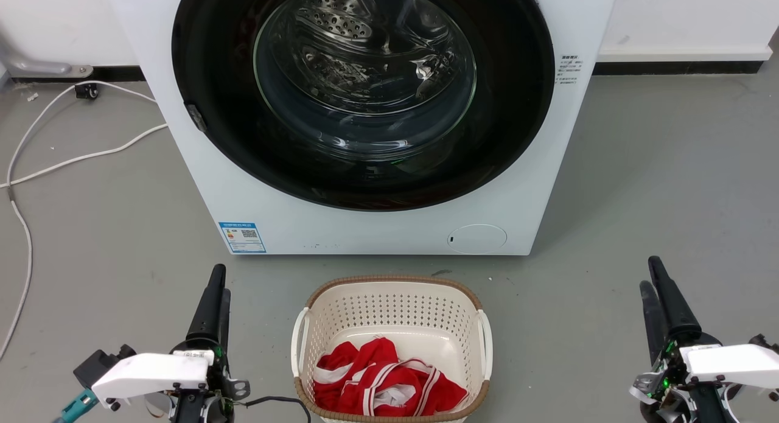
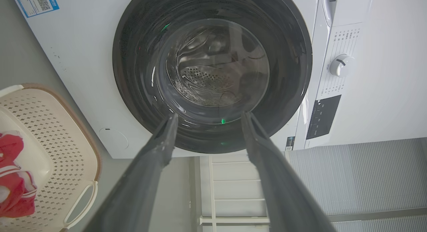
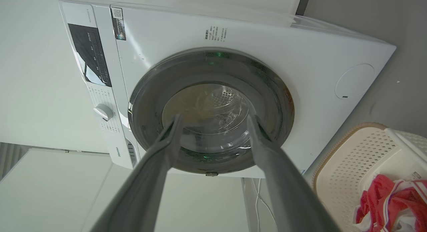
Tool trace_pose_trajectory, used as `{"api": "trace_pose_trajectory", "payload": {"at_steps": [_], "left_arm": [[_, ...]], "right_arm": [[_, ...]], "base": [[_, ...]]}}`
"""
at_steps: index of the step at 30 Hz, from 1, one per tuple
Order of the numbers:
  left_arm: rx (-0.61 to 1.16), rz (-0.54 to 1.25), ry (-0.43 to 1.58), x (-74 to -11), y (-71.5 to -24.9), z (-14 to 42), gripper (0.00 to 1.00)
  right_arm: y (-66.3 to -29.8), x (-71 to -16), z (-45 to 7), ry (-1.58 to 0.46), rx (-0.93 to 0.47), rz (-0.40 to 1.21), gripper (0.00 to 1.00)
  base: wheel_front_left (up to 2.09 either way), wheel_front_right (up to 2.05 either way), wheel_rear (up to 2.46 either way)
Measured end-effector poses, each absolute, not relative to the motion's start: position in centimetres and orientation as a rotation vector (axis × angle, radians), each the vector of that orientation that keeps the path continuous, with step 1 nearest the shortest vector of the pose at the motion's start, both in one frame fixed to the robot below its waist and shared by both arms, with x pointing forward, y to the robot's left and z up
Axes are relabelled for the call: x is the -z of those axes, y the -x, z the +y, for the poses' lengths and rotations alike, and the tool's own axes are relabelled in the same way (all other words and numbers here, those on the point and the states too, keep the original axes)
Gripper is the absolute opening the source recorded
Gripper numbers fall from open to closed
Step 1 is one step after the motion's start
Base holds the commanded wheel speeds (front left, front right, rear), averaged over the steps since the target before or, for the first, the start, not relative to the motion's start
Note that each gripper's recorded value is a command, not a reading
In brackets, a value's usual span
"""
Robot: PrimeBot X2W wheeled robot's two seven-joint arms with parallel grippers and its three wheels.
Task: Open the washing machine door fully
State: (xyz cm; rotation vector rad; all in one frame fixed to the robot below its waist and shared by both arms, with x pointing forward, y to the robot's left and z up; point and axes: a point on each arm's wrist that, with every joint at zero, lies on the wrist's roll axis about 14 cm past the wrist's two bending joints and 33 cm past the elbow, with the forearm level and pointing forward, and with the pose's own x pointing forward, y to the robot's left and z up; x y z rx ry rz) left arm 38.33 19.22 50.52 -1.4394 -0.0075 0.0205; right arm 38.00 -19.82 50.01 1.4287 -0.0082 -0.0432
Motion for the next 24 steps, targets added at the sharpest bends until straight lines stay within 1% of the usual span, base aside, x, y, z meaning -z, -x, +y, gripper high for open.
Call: {"api": "trace_pose_trajectory", "payload": {"at_steps": [4, 12, 13, 24], "left_arm": [[-0.011, -0.024, 1.382, -51.1, -38.4, 19.2, 1.00], [0.009, -0.080, 1.217, -52.8, -38.6, 19.5, 1.00], [0.021, -0.104, 1.120, -53.7, -38.8, 19.5, 1.00], [0.042, -0.144, 0.867, -55.1, -39.0, 19.3, 1.00]], "right_arm": [[-38.1, -50.6, -20.0, -1.369, 0.035, -0.028, 1.00], [-38.4, -52.9, -20.0, -1.161, -0.001, -0.088, 1.00], [-38.3, -53.8, -19.9, -1.049, -0.018, -0.113, 1.00], [-37.9, -55.3, -18.6, -0.745, -0.065, -0.147, 1.00]], "base": [[0.00, 0.00, 0.00], [0.00, 0.00, 0.00], [0.00, 0.00, 0.00], [0.00, 0.00, 0.00]]}}
